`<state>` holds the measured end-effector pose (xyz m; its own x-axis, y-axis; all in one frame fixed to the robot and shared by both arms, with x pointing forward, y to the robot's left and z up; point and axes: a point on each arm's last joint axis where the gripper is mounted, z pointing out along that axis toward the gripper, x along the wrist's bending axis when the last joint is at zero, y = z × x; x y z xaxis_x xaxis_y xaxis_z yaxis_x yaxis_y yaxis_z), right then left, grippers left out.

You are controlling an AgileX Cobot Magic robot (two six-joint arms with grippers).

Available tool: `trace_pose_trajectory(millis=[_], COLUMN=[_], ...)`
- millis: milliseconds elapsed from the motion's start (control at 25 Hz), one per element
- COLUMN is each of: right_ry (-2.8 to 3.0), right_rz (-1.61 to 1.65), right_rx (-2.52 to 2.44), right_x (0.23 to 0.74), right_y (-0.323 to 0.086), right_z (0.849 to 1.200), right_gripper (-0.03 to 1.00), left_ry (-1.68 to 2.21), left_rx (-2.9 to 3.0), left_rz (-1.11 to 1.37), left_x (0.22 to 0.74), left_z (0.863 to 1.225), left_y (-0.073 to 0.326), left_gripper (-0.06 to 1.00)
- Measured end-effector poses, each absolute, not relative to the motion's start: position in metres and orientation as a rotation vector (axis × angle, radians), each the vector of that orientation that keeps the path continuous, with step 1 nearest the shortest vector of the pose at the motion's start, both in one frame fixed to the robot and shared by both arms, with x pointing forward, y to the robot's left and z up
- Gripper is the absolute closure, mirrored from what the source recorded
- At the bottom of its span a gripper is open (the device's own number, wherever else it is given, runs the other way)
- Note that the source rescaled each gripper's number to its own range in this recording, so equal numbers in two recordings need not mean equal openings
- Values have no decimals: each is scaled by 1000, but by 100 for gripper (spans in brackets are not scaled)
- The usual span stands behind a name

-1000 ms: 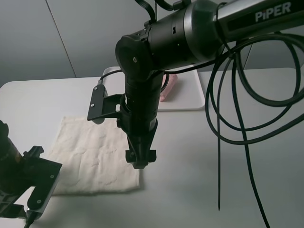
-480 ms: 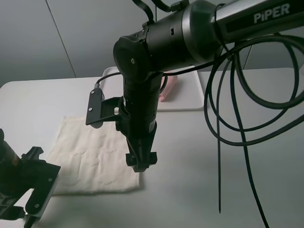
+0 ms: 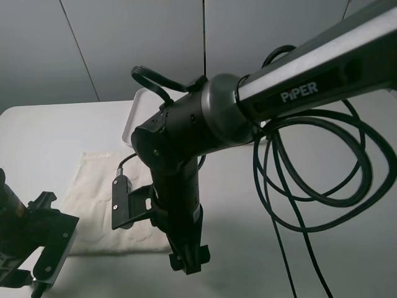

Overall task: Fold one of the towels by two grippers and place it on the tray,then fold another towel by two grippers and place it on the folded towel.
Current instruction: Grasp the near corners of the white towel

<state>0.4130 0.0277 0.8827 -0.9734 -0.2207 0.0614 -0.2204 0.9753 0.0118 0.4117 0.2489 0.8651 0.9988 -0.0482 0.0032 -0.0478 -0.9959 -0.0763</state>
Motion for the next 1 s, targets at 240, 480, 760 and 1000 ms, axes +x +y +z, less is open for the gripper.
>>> trace_pose_trajectory(millis=[240,480,760,1000], right_ry=[-3078,-3055,-3074,-3105], right_rz=[-39,23,-5,-55], right_rx=[338,294,237,161], right_x=[408,407,407,409], right_y=[33,32,32,35], right_z=[880,863,861,861], right_gripper=[1,1,3,33], left_ry=[74,74,75,75], left_rx=[-3065,-3065,-3065,-3065], left_rz=[-10,-10,-10,-10], left_x=[412,412,412,412], left_z=[865,865,865,865], left_y=[249,249,249,249], left_gripper=[-4,-4,-4,-4])
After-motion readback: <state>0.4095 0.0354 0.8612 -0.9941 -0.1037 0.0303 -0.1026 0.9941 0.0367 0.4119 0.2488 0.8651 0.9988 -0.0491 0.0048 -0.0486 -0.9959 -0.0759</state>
